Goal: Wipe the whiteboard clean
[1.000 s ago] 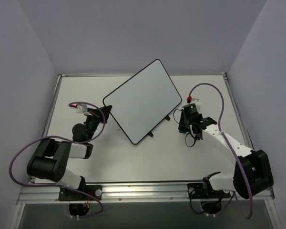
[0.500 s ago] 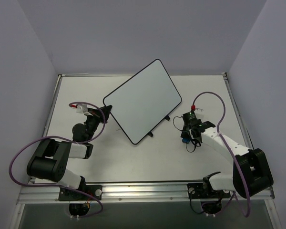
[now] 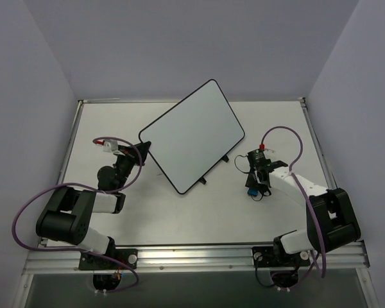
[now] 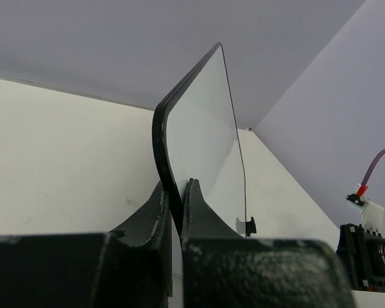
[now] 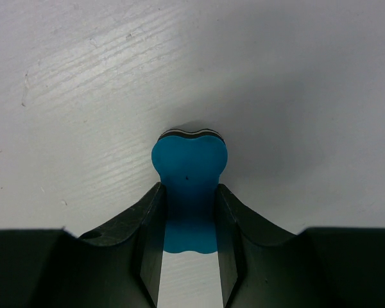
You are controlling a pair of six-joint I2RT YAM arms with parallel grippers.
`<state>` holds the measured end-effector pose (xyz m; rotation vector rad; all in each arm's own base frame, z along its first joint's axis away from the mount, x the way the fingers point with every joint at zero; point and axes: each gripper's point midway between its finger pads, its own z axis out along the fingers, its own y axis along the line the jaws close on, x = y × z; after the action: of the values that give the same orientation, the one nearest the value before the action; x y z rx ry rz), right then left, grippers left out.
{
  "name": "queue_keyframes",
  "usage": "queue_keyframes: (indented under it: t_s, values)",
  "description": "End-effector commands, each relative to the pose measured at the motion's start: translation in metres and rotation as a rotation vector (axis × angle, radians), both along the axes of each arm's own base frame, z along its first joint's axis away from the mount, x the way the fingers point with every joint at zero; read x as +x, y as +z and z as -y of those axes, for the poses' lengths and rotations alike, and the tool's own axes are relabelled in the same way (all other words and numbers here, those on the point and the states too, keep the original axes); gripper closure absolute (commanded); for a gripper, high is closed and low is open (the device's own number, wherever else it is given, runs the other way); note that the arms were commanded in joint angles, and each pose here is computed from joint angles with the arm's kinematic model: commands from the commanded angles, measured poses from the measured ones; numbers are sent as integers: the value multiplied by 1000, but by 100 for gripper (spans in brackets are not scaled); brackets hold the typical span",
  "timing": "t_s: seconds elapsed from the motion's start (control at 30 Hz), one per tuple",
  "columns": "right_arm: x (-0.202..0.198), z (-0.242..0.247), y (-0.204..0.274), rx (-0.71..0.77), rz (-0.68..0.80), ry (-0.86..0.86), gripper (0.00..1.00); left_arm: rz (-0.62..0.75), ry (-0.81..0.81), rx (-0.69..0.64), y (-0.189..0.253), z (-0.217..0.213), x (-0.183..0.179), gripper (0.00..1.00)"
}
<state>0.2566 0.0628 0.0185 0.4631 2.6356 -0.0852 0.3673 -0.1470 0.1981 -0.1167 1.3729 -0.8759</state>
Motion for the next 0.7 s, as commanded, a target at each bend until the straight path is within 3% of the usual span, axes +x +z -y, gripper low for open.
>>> queue_keyframes:
  t_s: [0.0, 0.07, 0.37, 0.53, 0.67]
  values:
    - [3, 0, 7, 10, 5, 5, 91, 2, -105, 263, -40, 19, -13, 98]
    - [3, 0, 7, 10, 3, 5, 73, -4, -100, 264, -40, 18, -12, 98]
    - [4, -2, 12, 20, 17, 12, 46, -39, -102, 278, -43, 18, -8, 98]
    - [8, -4, 36, 33, 82, 11, 41, -43, -98, 287, -35, 18, -3, 98]
    - [21, -5, 84, 52, 203, 19, 40, -80, -99, 292, -41, 16, 0, 98]
